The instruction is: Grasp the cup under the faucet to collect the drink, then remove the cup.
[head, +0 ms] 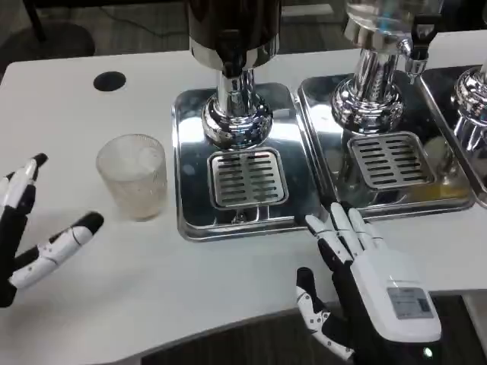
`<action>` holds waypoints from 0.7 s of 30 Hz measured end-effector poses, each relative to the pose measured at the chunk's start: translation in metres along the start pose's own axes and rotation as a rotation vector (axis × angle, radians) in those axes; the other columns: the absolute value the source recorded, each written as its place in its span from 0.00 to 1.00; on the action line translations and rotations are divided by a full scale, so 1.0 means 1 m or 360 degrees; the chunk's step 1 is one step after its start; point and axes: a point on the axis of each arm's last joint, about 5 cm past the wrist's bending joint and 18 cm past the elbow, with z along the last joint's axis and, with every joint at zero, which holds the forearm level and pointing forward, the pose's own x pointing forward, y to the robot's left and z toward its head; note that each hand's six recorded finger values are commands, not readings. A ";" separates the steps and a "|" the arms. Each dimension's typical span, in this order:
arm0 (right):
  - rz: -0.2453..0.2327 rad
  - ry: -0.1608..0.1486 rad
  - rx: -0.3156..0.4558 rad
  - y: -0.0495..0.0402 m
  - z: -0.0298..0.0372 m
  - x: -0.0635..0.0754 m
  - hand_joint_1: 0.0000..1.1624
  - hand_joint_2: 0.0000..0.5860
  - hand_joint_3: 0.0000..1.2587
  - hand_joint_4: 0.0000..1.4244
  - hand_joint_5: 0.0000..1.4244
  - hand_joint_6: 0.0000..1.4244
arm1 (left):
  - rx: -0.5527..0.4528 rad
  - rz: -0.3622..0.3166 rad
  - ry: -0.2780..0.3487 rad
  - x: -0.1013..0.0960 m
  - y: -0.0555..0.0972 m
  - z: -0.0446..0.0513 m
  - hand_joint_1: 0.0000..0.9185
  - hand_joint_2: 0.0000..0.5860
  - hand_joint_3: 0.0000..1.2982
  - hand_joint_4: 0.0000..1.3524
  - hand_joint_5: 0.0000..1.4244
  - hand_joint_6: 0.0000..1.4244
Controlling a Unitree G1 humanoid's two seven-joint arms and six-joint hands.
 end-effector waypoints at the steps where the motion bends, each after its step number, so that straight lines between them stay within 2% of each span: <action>1: -0.0001 -0.0001 0.0001 0.0000 0.0001 0.000 0.43 0.96 0.18 0.01 0.00 0.05 | -0.0009 0.0000 0.0006 0.002 -0.001 -0.0009 0.00 0.13 0.00 0.00 0.02 0.11; 9: -0.0014 -0.0007 0.0009 0.0000 0.0016 0.003 0.43 0.96 0.20 0.02 0.00 0.06 | -0.0126 0.0024 -0.0008 0.023 -0.012 -0.0037 0.06 0.11 0.00 0.00 0.09 0.17; 14: -0.0018 -0.0016 0.0017 0.0005 0.0031 0.004 0.43 0.94 0.22 0.03 0.00 0.07 | -0.0143 0.0028 -0.0050 0.037 -0.014 0.0002 0.08 0.12 0.00 0.00 0.10 0.18; 21: -0.0017 -0.0023 0.0030 0.0012 0.0043 0.006 0.44 0.94 0.23 0.03 0.00 0.08 | -0.0144 0.0008 -0.0060 0.051 -0.016 0.0047 0.11 0.12 0.00 0.00 0.12 0.20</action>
